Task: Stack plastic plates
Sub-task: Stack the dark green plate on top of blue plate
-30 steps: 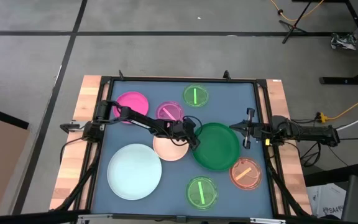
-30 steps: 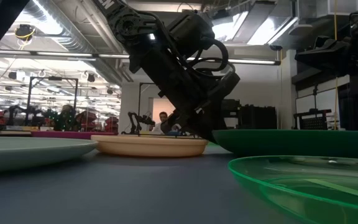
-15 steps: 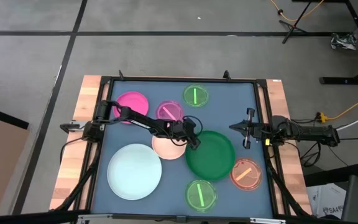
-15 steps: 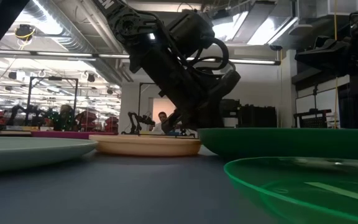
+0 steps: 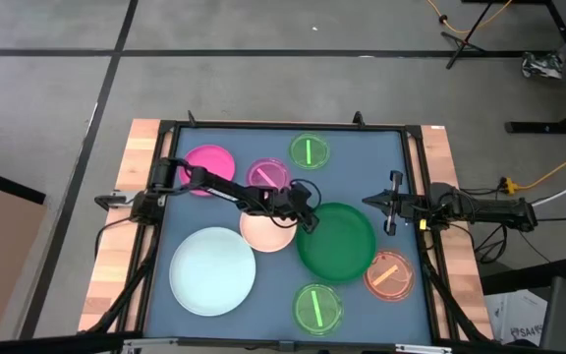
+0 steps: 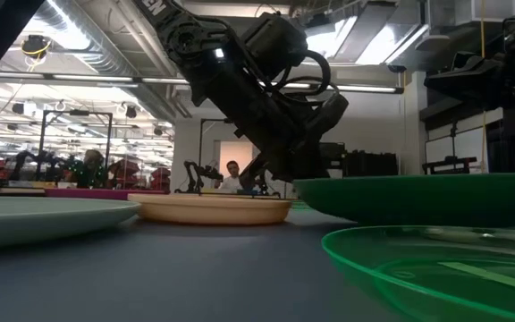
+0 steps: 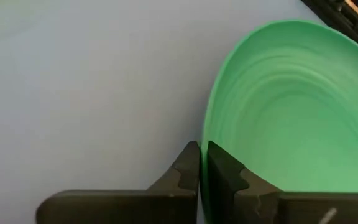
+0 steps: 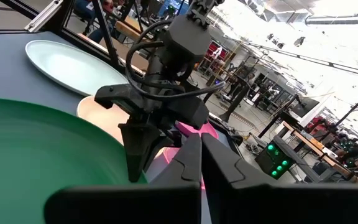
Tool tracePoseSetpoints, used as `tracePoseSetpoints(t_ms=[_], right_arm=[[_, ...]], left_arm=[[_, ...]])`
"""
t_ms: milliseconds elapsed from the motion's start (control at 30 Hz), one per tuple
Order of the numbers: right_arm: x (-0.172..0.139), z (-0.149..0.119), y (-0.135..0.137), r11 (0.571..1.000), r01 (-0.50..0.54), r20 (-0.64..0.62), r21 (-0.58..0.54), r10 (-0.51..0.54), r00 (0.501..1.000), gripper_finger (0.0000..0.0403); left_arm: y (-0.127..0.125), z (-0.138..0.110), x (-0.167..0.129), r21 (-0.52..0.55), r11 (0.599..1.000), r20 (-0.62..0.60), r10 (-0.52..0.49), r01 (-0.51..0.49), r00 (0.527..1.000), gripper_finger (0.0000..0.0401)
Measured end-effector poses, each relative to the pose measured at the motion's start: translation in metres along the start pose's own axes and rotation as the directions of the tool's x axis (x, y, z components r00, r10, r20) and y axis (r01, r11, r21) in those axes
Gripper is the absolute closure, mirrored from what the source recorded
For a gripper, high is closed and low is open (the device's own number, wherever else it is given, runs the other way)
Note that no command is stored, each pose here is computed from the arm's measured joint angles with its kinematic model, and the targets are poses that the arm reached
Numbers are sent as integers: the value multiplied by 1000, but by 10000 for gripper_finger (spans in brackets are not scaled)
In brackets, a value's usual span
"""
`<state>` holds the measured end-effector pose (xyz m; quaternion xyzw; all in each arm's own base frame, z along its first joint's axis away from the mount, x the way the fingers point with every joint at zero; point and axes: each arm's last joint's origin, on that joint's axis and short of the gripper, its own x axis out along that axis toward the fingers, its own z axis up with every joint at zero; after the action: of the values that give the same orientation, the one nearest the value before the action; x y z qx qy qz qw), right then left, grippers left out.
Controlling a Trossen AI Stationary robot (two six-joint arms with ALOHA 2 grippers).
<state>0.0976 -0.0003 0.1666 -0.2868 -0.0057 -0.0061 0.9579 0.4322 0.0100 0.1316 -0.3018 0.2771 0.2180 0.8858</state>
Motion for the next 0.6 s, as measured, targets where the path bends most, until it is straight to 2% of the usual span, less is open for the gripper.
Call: tracePoseSetpoints(t_ms=[267,433,600], right_arm=[[0,0,0,1000,0,0,0,0,1000,402],[0,0,0,1000,0,0,0,0,1000,402],[0,0,0,1000,0,0,0,0,1000,402]], left_arm=[[-4,24,-19,26,999,49,-49,48,998,397],[-5,40,-34,21,993,26,-118,118,993,397],[-2,48,-46,20,992,-20,-125,125,992,397]])
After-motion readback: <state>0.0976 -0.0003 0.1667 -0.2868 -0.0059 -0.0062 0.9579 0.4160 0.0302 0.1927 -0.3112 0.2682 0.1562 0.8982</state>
